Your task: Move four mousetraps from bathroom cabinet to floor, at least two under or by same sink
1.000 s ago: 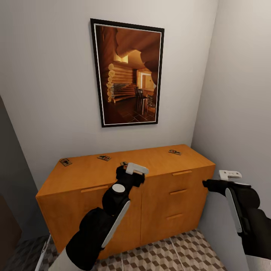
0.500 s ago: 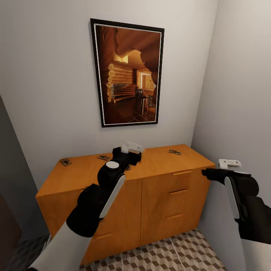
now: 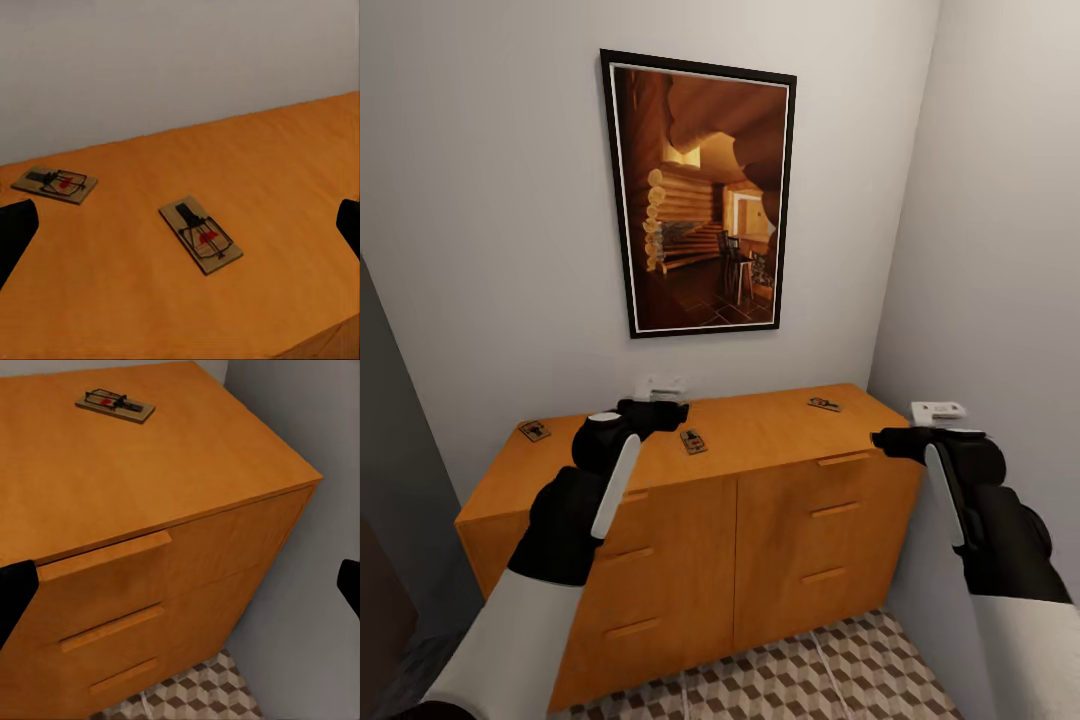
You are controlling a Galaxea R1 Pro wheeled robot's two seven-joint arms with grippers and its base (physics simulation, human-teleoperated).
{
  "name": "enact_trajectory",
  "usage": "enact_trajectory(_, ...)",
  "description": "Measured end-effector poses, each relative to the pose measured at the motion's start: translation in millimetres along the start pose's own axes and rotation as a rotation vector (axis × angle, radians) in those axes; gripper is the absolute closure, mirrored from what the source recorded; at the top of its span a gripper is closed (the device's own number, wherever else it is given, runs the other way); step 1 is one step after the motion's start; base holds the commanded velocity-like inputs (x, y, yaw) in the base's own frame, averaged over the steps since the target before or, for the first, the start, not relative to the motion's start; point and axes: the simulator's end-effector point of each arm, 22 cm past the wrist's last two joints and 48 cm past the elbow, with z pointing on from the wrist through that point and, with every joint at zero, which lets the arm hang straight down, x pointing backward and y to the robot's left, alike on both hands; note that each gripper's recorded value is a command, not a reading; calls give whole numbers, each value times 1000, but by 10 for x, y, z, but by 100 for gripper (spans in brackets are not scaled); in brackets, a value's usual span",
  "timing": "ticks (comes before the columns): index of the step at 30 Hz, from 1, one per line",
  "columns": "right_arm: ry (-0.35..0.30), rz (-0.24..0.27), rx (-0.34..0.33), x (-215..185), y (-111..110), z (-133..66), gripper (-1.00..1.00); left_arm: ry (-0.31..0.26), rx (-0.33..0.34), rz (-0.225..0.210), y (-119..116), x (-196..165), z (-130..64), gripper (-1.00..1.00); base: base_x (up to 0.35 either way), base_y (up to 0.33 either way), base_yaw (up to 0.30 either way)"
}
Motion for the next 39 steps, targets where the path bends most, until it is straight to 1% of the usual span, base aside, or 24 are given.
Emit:
enact_trajectory(1, 6, -2, 0, -2, 24, 25, -100, 12, 4, -7, 67, 47, 27, -100, 0, 0, 0)
enact_trajectory(2, 7, -3, 1, -2, 23, 24, -100, 12, 5, -8, 65, 47, 27, -100, 0, 0, 0)
enact_trajectory(6, 42, -3, -5, 48, 163, 125, -100, 40, 28, -25, 279, 165, 86, -100, 0, 0, 0)
enact_trajectory(9, 65, 1, -14, 86, 292, 182, -100, 47, 49, -30, 354, 199, 98, -100, 0, 0, 0)
enact_trajectory(11, 82, 8, -28, 68, 458, 225, -100, 55, 63, -29, 402, 227, 99, -100, 0, 0, 0)
enact_trajectory(12, 82, 7, -26, 67, 455, 225, -100, 55, 64, -29, 401, 227, 99, -100, 0, 0, 0)
enact_trajectory(16, 85, 16, -35, -8, 598, 238, -100, 59, 68, -21, 416, 236, 96, -100, 0, 0, 0)
enact_trajectory(25, 115, 25, -41, 19, 982, 236, -100, 61, 49, 3, 465, 245, 98, -100, 29, 0, 0)
enact_trajectory(28, 118, 27, -27, 8, 1060, 214, -100, 59, 43, 5, 484, 241, 97, -100, 208, 0, 0)
enact_trajectory(39, 99, 32, -15, -145, 1095, 180, -100, 55, 39, 7, 492, 232, 98, -100, 288, 0, 0)
